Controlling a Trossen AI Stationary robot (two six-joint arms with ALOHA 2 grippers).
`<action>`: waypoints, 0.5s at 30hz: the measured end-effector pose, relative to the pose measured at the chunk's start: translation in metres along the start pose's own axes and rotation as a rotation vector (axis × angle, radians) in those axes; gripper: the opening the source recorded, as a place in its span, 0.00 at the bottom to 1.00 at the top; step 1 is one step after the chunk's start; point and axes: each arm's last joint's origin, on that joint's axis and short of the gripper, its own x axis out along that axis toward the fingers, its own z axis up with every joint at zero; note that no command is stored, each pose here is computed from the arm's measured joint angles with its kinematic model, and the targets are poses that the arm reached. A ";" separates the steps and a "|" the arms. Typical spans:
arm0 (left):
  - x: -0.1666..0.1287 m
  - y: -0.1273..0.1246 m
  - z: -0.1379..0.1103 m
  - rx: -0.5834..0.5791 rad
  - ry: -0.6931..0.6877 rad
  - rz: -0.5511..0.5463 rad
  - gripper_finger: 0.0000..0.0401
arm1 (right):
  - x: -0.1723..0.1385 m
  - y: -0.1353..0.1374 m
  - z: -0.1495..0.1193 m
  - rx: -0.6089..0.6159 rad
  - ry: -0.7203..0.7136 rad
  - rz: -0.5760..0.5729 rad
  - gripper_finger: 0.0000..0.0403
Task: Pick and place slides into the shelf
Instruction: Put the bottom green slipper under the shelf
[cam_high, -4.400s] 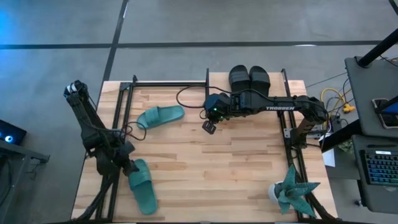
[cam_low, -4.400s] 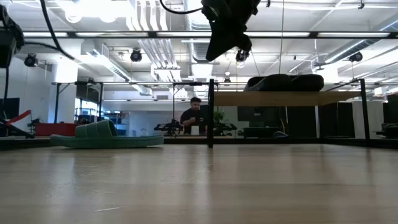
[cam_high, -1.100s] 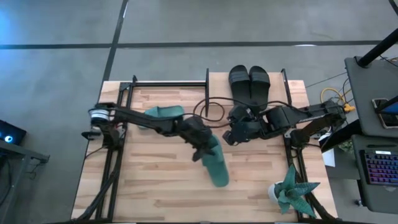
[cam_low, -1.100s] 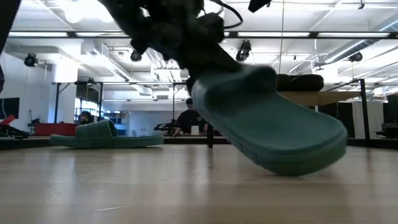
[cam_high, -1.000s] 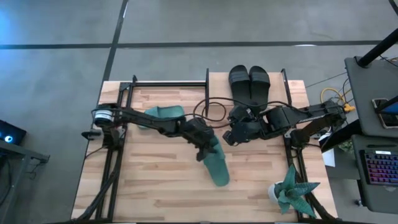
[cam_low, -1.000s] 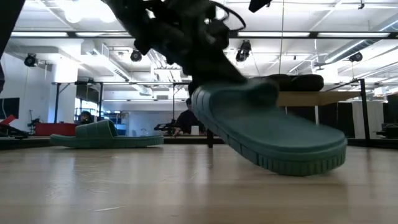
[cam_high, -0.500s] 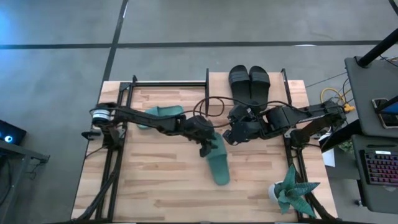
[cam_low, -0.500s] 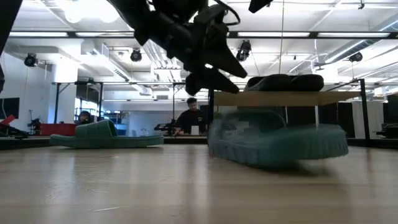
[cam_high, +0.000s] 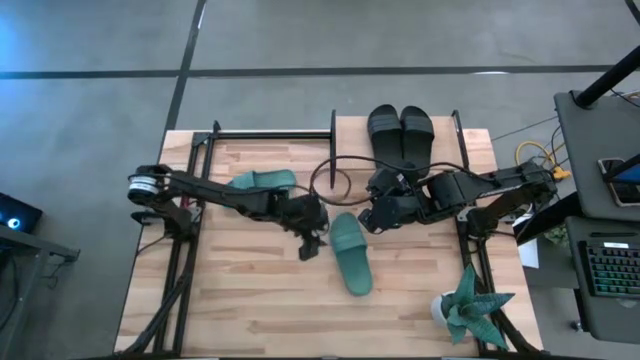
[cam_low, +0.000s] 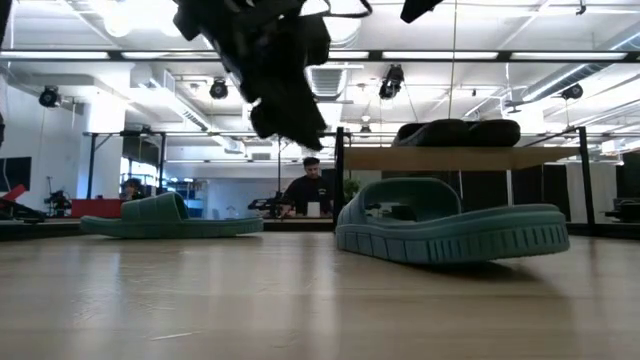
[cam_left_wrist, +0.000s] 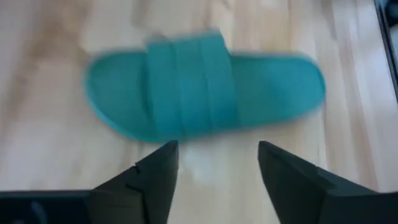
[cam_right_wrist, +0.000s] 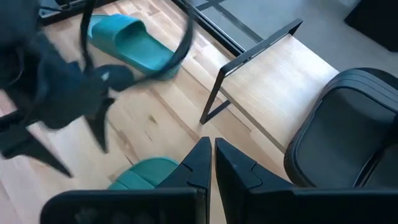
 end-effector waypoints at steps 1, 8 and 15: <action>0.003 -0.001 -0.003 0.008 0.029 -0.012 0.47 | 0.001 -0.001 0.000 -0.004 0.002 -0.005 0.03; 0.031 -0.010 -0.016 0.027 0.102 -0.088 0.19 | 0.003 -0.002 -0.001 -0.007 0.006 -0.023 0.03; 0.057 -0.004 -0.017 0.024 0.066 -0.089 0.01 | 0.004 -0.002 -0.002 -0.001 0.009 -0.024 0.03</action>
